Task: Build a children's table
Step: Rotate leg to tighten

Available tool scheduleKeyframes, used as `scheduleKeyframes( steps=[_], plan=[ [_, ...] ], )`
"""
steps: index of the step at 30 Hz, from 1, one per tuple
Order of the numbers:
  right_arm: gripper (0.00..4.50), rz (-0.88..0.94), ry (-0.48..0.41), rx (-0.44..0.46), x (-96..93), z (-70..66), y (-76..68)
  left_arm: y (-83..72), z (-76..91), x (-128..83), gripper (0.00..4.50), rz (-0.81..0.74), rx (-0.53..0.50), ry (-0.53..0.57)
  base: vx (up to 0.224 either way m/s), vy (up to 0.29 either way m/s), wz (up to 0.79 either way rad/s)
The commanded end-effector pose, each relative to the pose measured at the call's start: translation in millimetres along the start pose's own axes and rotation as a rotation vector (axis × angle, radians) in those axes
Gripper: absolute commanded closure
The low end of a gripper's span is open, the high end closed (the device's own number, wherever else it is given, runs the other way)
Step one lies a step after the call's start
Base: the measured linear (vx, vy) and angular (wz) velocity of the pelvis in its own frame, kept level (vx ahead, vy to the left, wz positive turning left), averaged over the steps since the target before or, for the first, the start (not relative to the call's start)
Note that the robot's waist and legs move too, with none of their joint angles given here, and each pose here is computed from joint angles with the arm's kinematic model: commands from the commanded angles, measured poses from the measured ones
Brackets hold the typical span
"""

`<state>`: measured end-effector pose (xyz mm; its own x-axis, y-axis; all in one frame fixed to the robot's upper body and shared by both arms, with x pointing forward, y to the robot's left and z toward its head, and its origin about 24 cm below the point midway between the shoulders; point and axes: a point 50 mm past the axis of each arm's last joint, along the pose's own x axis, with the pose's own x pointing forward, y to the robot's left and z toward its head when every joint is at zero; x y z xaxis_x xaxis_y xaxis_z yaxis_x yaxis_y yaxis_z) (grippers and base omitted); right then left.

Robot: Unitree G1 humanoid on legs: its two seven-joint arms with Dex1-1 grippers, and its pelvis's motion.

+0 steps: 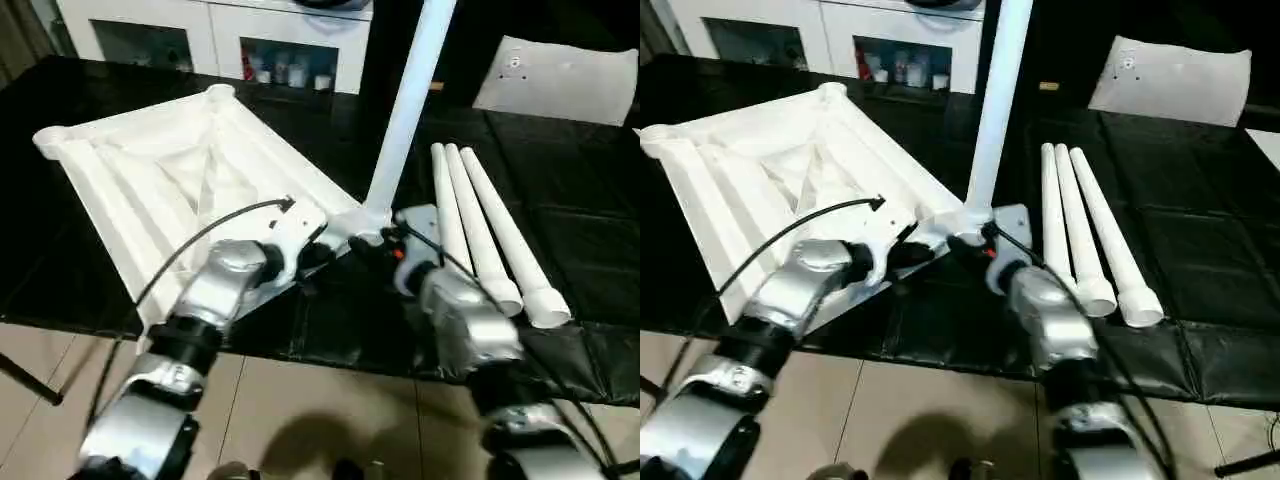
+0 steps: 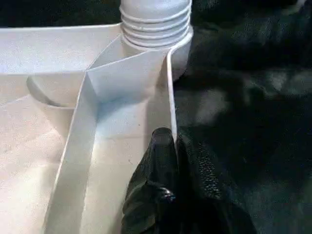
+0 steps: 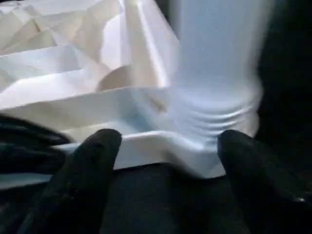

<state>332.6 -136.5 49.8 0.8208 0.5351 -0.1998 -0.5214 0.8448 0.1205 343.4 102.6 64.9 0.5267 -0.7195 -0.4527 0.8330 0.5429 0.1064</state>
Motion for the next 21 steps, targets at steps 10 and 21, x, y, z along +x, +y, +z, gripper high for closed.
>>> scheduleKeyframes(
  steps=[10, 21],
  plan=[
    [0.03, 0.372, 0.019, -0.267, -46.4, 34.8, -25.8, 0.5, -9.5, -35, 4.5, -0.362, 0.249, -0.004, 0.0, 0.0, 0.0],
    [0.31, 0.66, 0.172, -0.319, -49.9, 24.7, -16.9, 1.2, -10.0, -44, 4.5, -0.564, 0.366, 0.048, 0.0, 0.0, 0.0]
  ],
)
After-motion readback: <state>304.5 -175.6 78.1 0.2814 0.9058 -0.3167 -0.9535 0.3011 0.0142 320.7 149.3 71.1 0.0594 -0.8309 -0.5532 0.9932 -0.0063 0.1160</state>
